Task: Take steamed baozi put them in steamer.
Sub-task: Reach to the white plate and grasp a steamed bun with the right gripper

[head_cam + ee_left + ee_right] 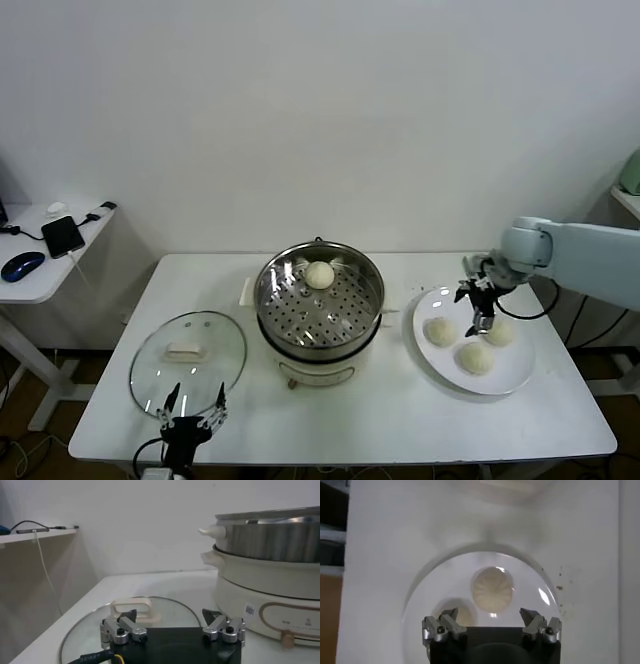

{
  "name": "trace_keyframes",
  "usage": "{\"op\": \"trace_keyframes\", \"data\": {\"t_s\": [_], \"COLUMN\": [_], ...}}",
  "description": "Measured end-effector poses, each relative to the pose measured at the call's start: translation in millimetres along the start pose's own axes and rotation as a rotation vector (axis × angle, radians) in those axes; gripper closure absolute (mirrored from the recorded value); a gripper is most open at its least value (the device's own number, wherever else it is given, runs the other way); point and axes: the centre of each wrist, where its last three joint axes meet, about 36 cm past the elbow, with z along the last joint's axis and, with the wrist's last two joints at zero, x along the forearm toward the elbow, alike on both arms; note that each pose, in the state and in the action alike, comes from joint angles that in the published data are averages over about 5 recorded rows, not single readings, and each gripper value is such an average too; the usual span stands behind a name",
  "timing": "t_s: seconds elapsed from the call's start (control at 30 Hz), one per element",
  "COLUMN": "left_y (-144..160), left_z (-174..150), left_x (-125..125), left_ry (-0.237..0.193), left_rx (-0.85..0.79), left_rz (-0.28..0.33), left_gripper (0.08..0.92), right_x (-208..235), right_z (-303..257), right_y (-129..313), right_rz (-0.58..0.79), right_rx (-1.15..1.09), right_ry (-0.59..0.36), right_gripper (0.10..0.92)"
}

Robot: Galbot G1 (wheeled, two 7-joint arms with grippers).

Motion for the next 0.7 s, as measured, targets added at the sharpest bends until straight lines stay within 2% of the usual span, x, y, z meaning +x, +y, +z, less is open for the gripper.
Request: {"op": "trace_keyframes", "data": {"t_s": [0.43, 0.7], "left_y": [4, 3], "left_z": [5, 5], "left_x": [-1, -3], "left_ry": [0.011, 0.009], "left_rx": [-0.008, -0.007], "left_rz": [-0.004, -0.004], "left_gripper": [0.177, 0.177], "right_x": [-60, -69], "right_z": [-11, -15], "right_y": [-8, -12], "right_rz": [-0.014, -0.012], "right_rx": [-0.059, -0.066], "right_ry": [0.018, 0.018], "right_gripper": [0.200, 0.303]}}
